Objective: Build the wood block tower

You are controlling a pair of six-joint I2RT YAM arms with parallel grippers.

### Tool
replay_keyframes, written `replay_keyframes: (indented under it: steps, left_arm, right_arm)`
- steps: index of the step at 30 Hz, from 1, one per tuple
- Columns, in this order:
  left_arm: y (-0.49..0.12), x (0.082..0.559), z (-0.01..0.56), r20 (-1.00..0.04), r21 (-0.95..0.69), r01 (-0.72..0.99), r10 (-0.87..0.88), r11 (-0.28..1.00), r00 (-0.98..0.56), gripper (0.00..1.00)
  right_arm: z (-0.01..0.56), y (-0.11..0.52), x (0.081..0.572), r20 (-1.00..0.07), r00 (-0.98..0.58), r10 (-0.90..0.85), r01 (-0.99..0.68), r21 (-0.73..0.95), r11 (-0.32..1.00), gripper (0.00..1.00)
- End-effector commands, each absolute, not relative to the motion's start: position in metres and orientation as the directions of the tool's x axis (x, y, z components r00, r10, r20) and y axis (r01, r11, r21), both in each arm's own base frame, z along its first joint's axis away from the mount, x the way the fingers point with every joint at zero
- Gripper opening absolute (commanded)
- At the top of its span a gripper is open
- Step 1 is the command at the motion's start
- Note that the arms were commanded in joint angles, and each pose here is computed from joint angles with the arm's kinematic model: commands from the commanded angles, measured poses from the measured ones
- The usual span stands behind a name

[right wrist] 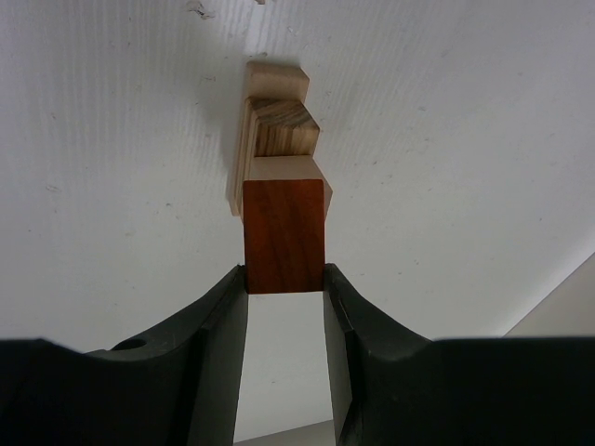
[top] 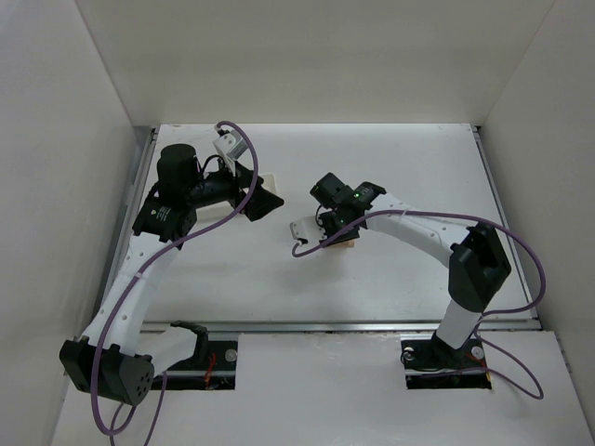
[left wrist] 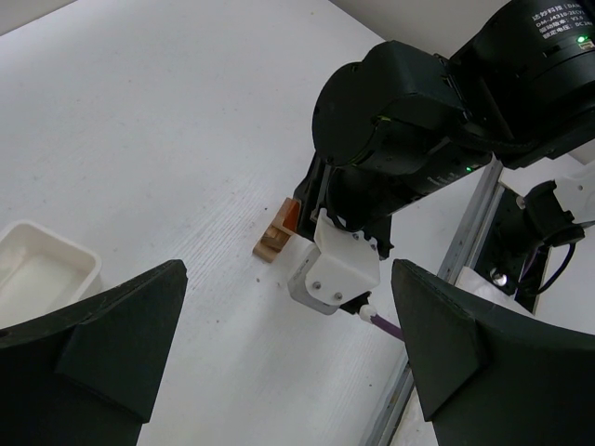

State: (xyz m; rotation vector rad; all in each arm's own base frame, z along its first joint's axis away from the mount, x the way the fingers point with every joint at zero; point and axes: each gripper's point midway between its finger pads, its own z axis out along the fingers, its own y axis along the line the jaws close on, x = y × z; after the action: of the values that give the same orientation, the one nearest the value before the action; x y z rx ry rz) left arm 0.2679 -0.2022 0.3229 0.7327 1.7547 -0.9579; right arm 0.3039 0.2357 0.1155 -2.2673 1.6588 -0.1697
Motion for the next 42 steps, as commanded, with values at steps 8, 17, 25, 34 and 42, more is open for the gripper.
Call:
replay_keyframes:
  steps: [8, 17, 25, 34, 42]
  left_arm:
    - [-0.202, 0.261, 0.343, -0.961, -0.226, 0.845, 0.030, 0.484, -0.274, 0.91]
    - [-0.202, 0.261, 0.343, -0.961, -0.226, 0.845, 0.030, 0.484, -0.274, 0.91]
    - [-0.203, 0.260, 0.344, -0.961, -0.227, 0.849, 0.031, 0.476, -0.274, 0.91]
    - [-0.203, 0.260, 0.348, -0.964, -0.220, 0.851, 0.028, 0.476, -0.265, 0.91]
    - [-0.203, 0.260, 0.348, -0.964, -0.220, 0.851, 0.028, 0.476, -0.265, 0.91]
  right_arm:
    - [0.143, 0.246, 0.309, -0.131, 0.323, -0.937, -0.888, -0.385, -0.252, 0.00]
    - [0.143, 0.246, 0.309, -0.131, 0.323, -0.937, -0.888, -0.385, -0.252, 0.00]
    - [0.136, 0.248, 0.311, -0.127, 0.322, -0.938, -0.891, -0.377, -0.254, 0.00]
    - [0.132, 0.249, 0.311, -0.123, 0.321, -0.939, -0.893, -0.369, -0.257, 0.00]
    - [0.126, 0.250, 0.313, -0.118, 0.320, -0.940, -0.896, -0.360, -0.260, 0.00]
